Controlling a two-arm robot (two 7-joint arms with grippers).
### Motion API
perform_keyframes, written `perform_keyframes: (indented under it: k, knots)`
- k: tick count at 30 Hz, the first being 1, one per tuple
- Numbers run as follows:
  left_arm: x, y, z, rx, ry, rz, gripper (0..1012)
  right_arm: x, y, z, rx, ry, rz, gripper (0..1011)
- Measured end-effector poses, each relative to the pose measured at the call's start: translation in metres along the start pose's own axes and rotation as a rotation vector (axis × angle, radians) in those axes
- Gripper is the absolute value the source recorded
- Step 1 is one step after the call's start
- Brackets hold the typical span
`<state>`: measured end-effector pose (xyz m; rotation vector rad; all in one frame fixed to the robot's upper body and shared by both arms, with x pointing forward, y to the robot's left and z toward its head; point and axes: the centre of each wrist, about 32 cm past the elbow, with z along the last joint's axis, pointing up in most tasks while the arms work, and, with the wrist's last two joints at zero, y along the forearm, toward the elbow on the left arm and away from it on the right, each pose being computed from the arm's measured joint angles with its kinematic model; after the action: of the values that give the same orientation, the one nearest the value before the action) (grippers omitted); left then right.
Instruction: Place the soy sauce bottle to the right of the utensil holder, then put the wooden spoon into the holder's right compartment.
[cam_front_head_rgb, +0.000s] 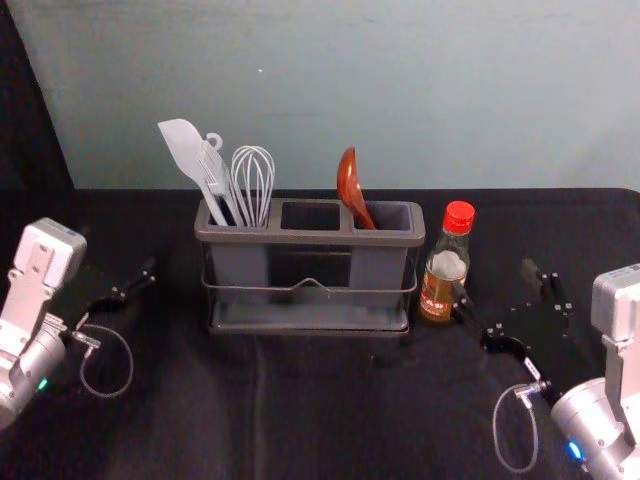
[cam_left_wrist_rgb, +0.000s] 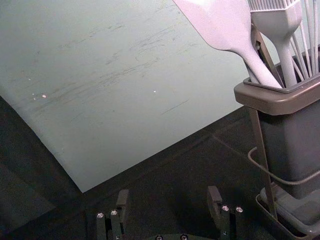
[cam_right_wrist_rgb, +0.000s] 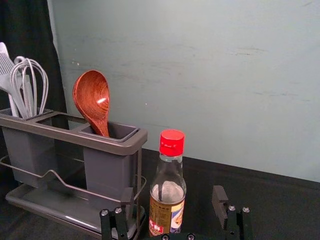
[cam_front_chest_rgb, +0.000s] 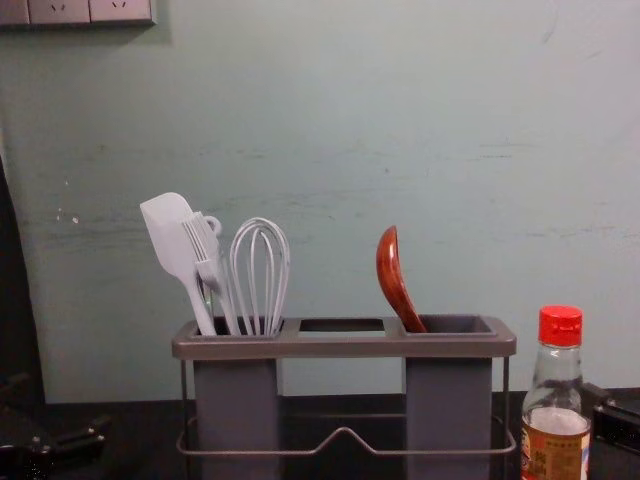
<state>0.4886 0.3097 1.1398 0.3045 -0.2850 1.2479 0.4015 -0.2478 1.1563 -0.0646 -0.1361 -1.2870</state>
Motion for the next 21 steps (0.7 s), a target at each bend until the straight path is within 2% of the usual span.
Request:
perform_keyframes:
  k: [21]
  knots:
    - [0.0000, 0.0000, 0.0000, 0.000, 0.000, 0.000, 1012, 0.0000, 0.0000, 0.0000, 0.000, 0.000, 0.000, 1004]
